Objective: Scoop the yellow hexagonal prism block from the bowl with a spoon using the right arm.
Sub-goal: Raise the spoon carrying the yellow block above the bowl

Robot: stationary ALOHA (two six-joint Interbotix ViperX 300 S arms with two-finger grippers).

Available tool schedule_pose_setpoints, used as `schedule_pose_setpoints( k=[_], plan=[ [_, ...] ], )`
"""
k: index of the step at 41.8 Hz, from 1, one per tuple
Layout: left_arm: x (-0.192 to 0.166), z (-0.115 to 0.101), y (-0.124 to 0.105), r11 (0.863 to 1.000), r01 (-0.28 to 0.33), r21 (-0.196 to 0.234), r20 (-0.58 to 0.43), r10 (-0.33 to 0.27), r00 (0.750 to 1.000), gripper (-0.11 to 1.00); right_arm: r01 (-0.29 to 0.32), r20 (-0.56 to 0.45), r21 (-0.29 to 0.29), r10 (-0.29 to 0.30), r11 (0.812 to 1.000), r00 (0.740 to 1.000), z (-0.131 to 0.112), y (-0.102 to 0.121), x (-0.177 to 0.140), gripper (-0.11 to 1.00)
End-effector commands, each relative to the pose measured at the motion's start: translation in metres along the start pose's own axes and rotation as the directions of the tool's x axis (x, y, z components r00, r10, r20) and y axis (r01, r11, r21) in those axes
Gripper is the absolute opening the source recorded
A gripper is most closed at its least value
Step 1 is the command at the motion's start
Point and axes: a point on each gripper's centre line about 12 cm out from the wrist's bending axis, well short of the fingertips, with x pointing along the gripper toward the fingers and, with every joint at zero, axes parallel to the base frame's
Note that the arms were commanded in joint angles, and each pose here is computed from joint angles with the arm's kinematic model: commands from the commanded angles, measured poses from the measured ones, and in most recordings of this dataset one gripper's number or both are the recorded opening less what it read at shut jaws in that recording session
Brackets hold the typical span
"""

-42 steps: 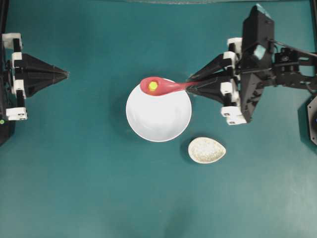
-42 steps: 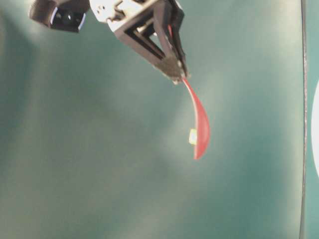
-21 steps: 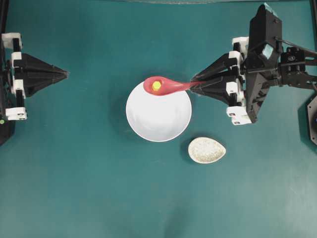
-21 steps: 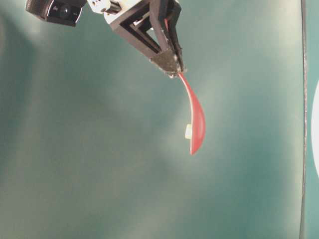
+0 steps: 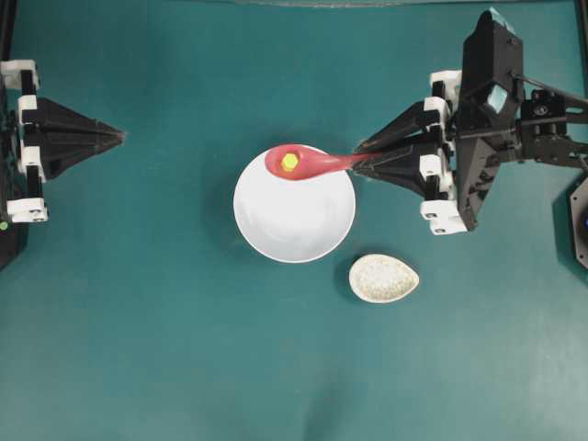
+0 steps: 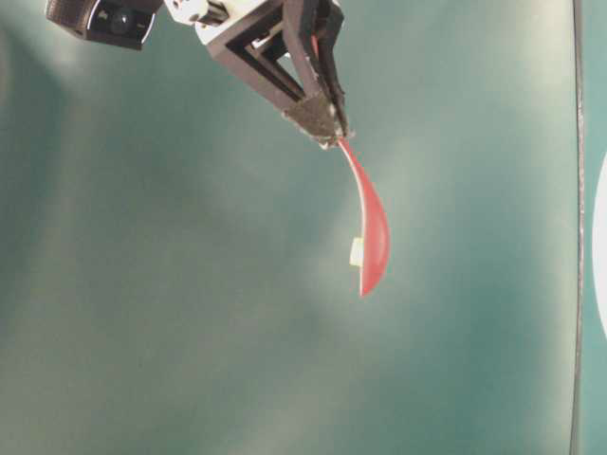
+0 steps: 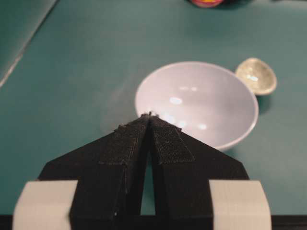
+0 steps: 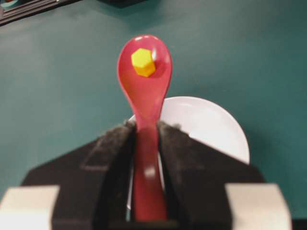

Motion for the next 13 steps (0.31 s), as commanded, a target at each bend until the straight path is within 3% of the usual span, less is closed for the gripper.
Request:
schedule_pose_setpoints(
  k=[1,13],
  plan=[
    [0.0011,0.0047,0.0006,1.000,-0.003,0.001,0.015,0.003,1.000,0.00,-0.012,0.032,-0.005,0.013,1.000,0.999,0.0081,0.0048,-0.0032,0.23],
    [0.0008,0.0031,0.0007,1.000,-0.003,0.015,-0.003,0.003,1.000,0.00,-0.007,0.049,-0.013,0.007,1.000,0.999,0.0085,0.0037,-0.0027,0.23]
  ],
)
